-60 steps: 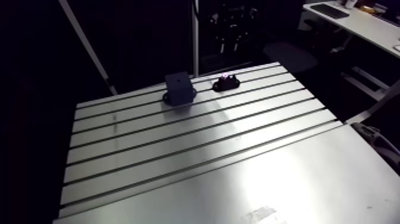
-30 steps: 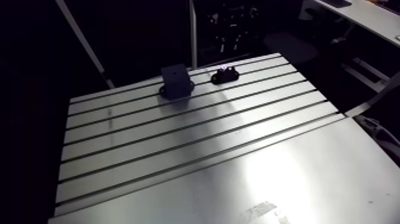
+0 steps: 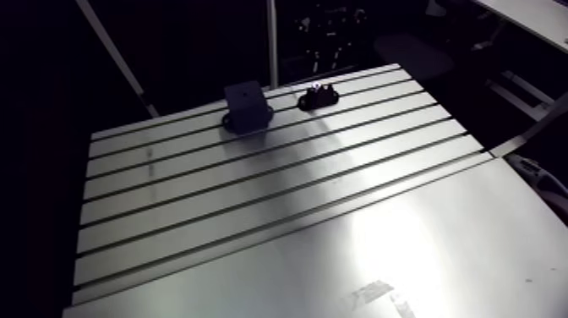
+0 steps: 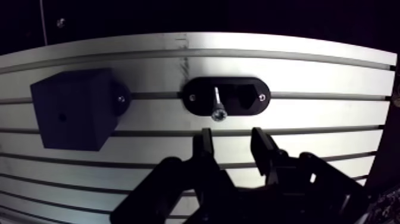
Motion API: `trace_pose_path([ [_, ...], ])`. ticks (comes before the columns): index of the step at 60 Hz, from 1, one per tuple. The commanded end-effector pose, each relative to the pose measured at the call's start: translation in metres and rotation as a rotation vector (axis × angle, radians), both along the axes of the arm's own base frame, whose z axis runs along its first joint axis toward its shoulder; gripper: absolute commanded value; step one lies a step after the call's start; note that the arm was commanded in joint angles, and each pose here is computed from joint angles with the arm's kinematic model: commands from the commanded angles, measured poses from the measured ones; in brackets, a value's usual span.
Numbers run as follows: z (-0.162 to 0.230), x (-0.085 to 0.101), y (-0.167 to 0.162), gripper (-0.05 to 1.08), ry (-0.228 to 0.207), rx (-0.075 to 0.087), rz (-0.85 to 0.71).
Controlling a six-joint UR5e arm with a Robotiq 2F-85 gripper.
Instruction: Pick up the M10 bolt and insert it into the hole until fully seated.
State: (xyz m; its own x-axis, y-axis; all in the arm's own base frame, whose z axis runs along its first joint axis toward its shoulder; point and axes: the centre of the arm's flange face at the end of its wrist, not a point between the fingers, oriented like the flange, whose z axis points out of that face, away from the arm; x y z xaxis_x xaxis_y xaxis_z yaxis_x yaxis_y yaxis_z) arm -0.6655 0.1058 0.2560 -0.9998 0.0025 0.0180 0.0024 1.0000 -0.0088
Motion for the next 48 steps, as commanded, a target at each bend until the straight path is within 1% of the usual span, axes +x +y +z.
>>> trace_pose_path([
  [1, -0.01, -0.003, 0.001, 0.53, -0.004, -0.002, 0.0],
  [6, -0.017, -0.004, 0.002, 0.53, -0.015, -0.004, 0.0],
  [22, -0.028, -0.005, 0.002, 0.53, -0.023, -0.007, 0.0],
  [40, -0.03, -0.006, 0.001, 0.53, -0.024, -0.008, 0.0],
  [48, -0.038, -0.006, 0.0, 0.53, -0.036, -0.012, 0.002],
])
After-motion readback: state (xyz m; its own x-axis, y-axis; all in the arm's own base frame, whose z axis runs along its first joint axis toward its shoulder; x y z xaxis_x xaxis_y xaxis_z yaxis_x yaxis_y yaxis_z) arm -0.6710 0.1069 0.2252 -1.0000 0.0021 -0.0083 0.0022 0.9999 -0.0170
